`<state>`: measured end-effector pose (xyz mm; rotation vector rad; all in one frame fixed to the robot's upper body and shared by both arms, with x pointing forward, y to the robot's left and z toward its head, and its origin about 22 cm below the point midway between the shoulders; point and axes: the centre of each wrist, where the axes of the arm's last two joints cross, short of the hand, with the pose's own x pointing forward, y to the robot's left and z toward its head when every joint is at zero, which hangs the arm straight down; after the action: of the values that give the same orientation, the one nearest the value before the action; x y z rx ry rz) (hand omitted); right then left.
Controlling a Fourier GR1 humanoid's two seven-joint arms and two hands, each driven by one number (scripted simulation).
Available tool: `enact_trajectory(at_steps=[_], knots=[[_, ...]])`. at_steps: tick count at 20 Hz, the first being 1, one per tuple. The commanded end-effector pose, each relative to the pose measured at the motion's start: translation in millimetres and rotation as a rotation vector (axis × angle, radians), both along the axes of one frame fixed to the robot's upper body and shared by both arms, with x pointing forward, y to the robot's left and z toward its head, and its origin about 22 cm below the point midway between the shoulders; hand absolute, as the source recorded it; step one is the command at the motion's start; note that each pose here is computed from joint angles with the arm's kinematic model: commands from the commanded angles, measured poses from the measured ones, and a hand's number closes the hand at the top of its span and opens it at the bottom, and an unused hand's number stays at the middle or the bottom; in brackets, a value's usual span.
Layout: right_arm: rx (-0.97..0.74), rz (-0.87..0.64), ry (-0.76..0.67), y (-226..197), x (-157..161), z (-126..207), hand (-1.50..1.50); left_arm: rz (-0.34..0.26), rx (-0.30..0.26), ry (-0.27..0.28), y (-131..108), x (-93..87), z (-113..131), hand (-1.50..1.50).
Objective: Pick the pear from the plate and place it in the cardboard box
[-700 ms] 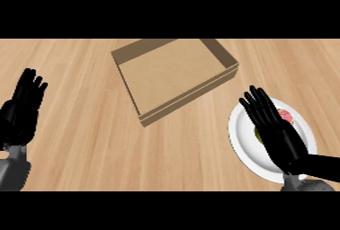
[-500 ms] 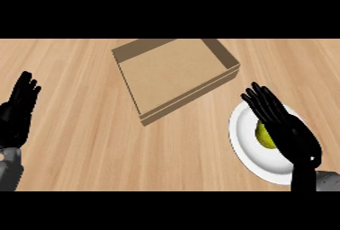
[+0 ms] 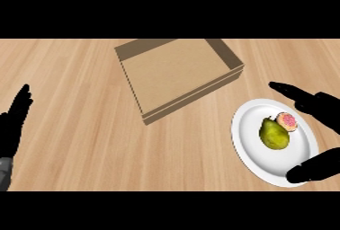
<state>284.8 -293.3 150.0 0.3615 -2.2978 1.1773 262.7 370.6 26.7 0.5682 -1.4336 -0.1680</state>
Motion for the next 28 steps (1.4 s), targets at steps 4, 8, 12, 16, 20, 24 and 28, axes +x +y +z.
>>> enact_trajectory(at_steps=[4,8,12,16,20,24,28], knots=[[-0.063,0.223,-0.151,-36,11,-6,-1.5,-0.018,0.045,0.019,-6,3.9,-1,0.0],[-0.19,0.122,-0.398,-60,16,12,-1.5,-0.007,0.055,0.033,-15,3.6,-5,0.0],[-0.461,0.095,-0.535,-75,13,17,-1.5,-0.006,0.079,0.043,-16,4.4,-14,0.0],[-0.623,0.09,-0.607,-75,16,-5,-1.5,0.003,0.071,0.054,-14,12.5,-6,0.0],[-0.808,0.017,-0.691,-57,21,-9,-1.5,0.019,0.054,0.048,-10,15.3,-1,0.0],[-0.847,0.014,-0.681,-55,22,-38,-1.5,0.023,0.067,0.057,-20,-0.3,-17,0.0],[-0.914,-0.032,-0.687,-42,28,-50,-1.5,0.026,0.073,0.054,-1,1.6,-2,0.0]])
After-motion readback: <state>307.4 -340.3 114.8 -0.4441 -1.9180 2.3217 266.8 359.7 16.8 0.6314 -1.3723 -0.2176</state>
